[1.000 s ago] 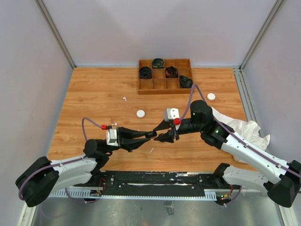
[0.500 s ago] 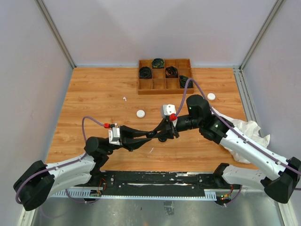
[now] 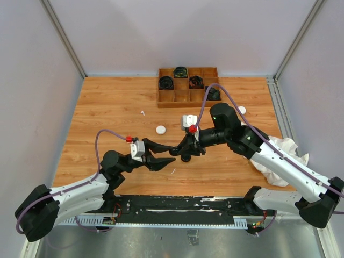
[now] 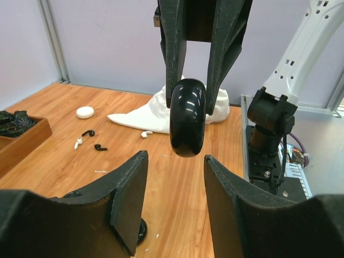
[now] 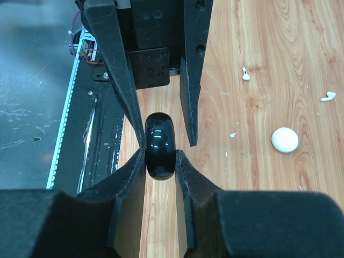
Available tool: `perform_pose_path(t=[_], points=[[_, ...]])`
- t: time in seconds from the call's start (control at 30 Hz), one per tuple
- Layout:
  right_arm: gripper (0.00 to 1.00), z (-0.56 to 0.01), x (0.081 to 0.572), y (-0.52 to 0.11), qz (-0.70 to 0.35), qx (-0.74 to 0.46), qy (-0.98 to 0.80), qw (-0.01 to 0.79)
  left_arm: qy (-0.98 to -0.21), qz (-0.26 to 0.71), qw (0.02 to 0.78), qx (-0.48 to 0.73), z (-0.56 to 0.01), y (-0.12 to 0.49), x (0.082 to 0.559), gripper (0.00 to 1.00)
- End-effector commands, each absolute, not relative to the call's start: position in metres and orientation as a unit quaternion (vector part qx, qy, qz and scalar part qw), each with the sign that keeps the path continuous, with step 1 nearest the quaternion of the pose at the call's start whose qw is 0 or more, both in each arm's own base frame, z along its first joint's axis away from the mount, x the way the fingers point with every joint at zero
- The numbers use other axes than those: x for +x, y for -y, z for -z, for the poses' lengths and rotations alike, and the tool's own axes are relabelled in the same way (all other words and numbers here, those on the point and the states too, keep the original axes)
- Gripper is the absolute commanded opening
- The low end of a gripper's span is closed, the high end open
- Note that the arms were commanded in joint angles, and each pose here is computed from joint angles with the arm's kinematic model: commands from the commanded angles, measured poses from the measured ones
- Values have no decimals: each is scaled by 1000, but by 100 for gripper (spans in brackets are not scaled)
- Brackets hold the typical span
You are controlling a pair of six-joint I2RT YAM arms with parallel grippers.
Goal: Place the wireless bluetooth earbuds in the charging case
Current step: Pick up the charging case at the center of the board.
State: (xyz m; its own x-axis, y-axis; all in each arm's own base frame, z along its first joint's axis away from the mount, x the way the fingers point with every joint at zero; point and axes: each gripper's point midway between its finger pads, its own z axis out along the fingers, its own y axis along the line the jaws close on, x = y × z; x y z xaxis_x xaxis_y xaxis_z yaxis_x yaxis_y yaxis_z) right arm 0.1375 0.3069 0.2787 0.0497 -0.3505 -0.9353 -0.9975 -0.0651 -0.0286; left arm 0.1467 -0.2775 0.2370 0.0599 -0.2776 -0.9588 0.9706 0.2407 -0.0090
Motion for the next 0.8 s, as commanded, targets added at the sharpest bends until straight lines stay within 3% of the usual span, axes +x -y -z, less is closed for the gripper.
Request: perform_pose_path(t=[0.0, 0.53, 0.67, 0.77], points=[[2, -277, 138, -303, -379, -618, -569, 388, -461, 505, 627, 374, -249, 284, 145, 50], [1, -274, 143, -308, -364, -621, -575, 390, -474, 516, 608, 374, -248, 293, 148, 39], [1, -272, 144, -310, -365, -621, -575, 388, -474, 521, 605, 372, -249, 294, 148, 30], [2, -269, 144, -311, -366, -622, -577, 383, -469, 524, 608, 369, -250, 293, 147, 16]])
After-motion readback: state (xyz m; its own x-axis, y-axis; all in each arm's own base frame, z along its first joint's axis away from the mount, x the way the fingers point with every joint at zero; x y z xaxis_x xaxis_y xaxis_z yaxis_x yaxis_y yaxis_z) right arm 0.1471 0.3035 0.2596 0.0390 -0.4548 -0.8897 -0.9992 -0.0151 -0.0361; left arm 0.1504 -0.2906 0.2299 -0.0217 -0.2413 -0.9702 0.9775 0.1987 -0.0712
